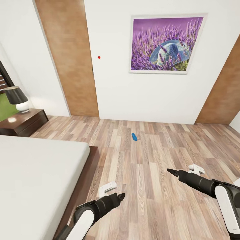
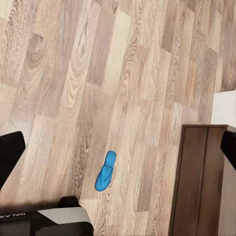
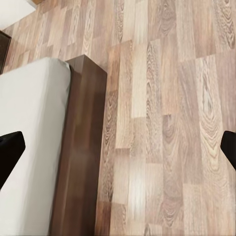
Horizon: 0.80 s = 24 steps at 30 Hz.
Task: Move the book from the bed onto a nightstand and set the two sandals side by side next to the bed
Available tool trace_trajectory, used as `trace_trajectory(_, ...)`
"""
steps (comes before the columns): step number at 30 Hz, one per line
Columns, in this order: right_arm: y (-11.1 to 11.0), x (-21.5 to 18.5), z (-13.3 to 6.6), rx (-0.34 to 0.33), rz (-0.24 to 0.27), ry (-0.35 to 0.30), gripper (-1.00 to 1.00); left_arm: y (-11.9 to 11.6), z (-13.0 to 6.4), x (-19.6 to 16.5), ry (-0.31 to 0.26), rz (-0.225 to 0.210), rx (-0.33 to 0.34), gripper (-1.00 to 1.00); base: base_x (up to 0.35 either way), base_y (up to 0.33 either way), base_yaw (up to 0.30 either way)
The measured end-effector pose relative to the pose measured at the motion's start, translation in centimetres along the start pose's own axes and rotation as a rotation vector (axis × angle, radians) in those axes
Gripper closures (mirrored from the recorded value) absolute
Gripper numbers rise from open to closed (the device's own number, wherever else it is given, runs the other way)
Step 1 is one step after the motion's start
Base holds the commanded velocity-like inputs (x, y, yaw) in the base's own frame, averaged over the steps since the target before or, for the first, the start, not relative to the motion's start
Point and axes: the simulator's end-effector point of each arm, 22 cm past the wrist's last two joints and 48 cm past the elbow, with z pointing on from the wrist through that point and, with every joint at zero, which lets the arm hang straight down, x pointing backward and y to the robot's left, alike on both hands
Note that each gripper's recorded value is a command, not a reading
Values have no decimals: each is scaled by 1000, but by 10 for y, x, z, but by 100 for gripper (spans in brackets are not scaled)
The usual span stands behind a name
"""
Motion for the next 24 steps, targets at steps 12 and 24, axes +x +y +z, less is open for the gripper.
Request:
trace_trajectory(12,0,0,0,0,0,0,-100,0,0,0,-1,1,-1,-100,301,0,1)
trace_trajectory(24,0,0,0,0,0,0,-100,-1,0,0,-1,3,0,-100,334,0,0)
